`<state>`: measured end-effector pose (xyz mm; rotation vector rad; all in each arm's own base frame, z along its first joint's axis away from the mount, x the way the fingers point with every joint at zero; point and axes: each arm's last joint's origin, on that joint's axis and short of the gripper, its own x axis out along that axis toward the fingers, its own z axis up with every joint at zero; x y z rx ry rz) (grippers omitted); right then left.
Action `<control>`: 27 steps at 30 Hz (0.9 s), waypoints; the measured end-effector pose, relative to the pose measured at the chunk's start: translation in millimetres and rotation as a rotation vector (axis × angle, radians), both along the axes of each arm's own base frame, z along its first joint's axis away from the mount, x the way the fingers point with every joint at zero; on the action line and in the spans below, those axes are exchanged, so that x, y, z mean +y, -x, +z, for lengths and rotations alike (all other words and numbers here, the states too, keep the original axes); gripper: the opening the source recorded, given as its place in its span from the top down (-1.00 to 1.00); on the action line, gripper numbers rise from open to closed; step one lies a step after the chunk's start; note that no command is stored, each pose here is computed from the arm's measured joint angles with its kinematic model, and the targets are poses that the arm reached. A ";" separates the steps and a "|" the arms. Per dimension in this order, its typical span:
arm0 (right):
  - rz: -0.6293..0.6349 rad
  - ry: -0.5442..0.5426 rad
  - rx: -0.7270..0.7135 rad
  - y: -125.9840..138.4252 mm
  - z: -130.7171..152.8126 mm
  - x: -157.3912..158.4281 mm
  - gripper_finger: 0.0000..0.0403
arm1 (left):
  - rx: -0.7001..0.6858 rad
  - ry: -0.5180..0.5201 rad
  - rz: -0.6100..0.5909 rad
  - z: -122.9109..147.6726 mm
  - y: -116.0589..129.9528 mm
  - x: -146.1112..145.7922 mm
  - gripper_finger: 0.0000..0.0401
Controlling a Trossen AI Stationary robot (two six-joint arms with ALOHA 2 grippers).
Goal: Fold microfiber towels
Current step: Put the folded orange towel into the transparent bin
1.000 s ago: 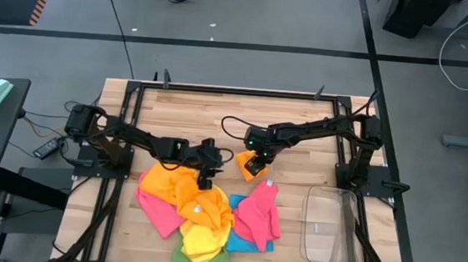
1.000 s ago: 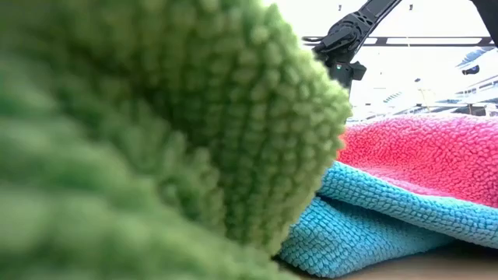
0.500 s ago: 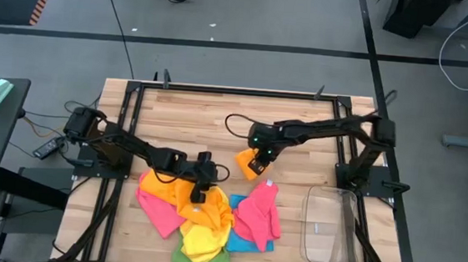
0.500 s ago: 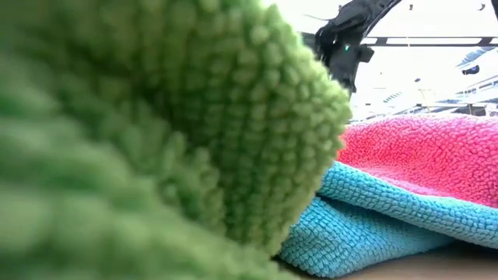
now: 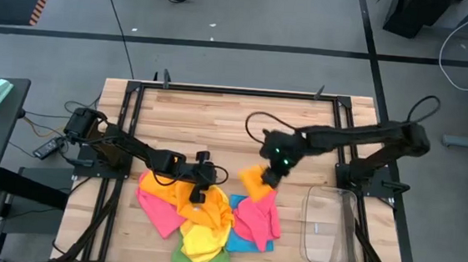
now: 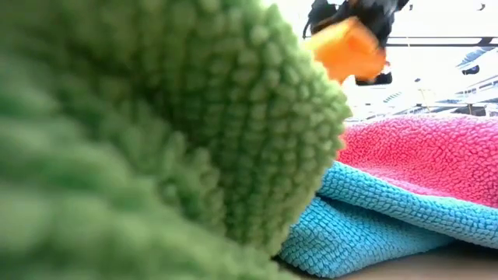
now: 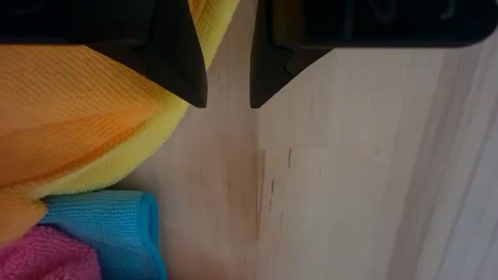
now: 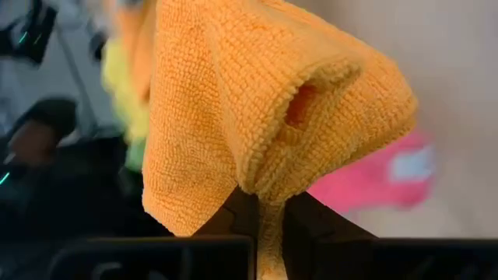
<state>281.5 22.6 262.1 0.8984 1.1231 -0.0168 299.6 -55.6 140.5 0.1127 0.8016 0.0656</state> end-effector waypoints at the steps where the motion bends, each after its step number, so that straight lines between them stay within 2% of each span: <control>1: 0.018 -0.012 0.013 4.4 2.6 8.4 0.82 | -0.001 0.000 0.000 0.1 -0.1 0.0 0.47; 7: 0.136 -0.019 0.143 35.7 9.8 46.7 0.80 | -0.001 -0.001 -0.001 0.1 -0.1 0.1 0.47; 11: 0.211 -0.056 0.179 54.2 17.2 69.9 0.79 | -0.001 -0.009 -0.008 0.1 -0.3 0.6 0.47; 15: 0.194 -0.085 0.235 72.6 25.0 84.2 0.79 | 0.000 -0.017 -0.012 0.2 -0.5 2.1 0.47; 19: 0.129 -0.020 0.410 96.7 23.6 88.4 0.79 | 0.002 -0.028 -0.022 0.3 -0.5 2.1 0.47; 23: 0.141 0.069 0.593 119.1 20.1 90.5 0.78 | 0.004 -0.040 -0.035 0.2 -0.5 2.1 0.47; 27: 0.234 0.117 0.611 129.3 19.7 97.2 0.78 | 0.005 -0.047 -0.042 0.2 -0.5 2.1 0.47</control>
